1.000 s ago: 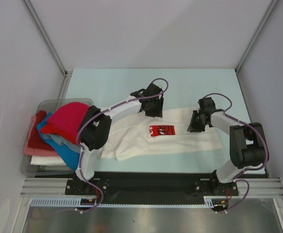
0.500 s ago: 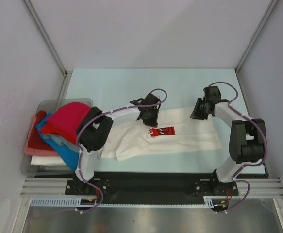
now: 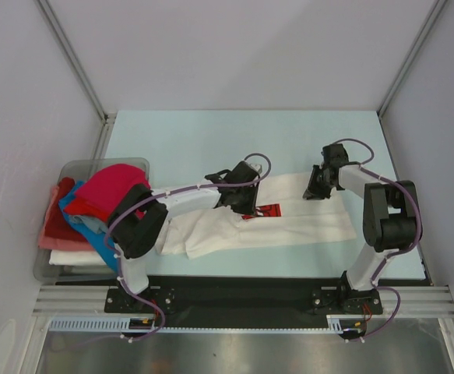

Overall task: Fold and stack the t-shirts
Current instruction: Fold the tshirt

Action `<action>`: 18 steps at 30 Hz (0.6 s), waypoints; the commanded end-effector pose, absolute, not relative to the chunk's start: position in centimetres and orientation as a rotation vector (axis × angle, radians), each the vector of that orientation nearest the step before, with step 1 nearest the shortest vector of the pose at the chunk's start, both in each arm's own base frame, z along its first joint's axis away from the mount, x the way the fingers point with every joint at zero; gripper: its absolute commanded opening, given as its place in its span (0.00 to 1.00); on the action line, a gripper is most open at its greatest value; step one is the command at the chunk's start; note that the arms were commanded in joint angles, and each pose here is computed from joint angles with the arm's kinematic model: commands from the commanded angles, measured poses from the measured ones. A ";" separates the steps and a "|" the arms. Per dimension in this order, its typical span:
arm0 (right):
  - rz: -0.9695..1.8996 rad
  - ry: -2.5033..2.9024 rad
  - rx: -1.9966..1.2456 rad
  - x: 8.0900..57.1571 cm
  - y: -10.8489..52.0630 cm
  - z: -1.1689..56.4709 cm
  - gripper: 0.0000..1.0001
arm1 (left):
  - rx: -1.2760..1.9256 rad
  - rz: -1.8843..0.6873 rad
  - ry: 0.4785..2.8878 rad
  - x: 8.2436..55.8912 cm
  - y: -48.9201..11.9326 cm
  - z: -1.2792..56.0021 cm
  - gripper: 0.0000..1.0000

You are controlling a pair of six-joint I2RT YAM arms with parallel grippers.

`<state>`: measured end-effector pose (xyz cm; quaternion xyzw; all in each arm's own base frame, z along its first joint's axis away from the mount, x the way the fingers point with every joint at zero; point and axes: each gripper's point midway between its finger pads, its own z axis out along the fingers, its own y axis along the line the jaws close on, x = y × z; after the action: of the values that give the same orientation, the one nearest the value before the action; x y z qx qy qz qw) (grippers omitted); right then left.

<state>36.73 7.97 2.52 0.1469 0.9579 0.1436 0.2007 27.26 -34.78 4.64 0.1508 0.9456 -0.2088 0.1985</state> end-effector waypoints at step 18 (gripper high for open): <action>0.347 2.510 0.515 35.1 3.5 8.2 0.36 | -0.154 -0.372 2.481 29.8 -18.2 10.6 0.43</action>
<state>33.70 4.89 6.19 0.1774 0.9440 0.1430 0.2387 30.08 -21.10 10.74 -0.0081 0.9411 -0.1587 0.2984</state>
